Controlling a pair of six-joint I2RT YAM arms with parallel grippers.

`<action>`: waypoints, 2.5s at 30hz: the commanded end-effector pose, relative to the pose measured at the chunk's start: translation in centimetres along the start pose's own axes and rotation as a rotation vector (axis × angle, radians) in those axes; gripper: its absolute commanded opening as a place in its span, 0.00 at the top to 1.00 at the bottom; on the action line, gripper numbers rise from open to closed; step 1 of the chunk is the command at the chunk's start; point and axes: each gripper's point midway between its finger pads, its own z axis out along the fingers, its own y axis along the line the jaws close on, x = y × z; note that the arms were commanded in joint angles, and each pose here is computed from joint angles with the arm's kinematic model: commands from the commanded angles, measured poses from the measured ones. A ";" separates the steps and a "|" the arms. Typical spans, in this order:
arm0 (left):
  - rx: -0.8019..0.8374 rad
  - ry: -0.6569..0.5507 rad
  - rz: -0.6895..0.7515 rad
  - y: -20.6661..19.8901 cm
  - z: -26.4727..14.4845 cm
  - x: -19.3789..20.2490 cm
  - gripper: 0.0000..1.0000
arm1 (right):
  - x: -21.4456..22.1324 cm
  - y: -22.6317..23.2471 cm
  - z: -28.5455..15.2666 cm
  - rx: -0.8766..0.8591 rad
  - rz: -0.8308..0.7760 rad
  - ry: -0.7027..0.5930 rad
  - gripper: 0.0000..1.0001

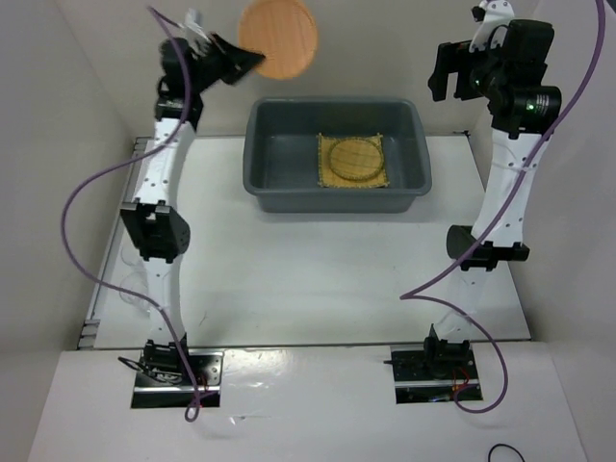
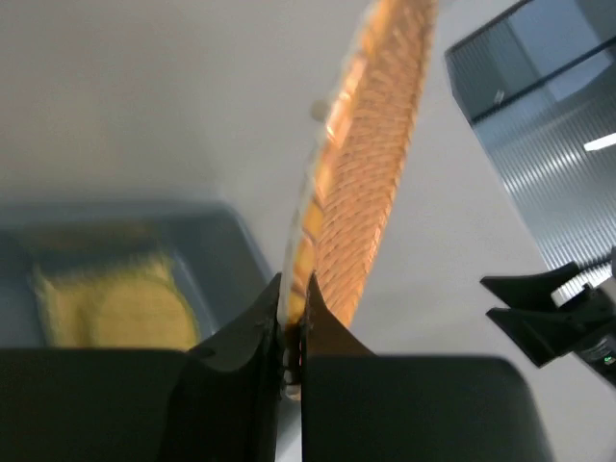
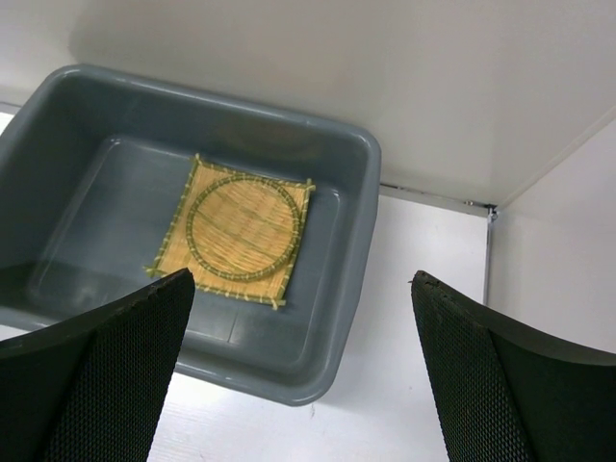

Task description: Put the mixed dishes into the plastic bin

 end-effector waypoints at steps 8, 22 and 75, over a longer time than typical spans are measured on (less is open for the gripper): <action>0.120 0.124 -0.212 -1.0 7.9 10.3 1.00 | -2.8 0.1 -5.9 0.067 -0.025 -0.075 0.02; 0.076 0.147 -0.359 3.3 14.4 21.8 1.00 | -1.4 -2.1 -6.9 0.157 -0.024 -0.018 0.02; -0.388 0.486 -0.780 15.3 12.3 37.2 0.00 | 0.0 -2.0 -6.4 0.144 -0.041 0.036 0.02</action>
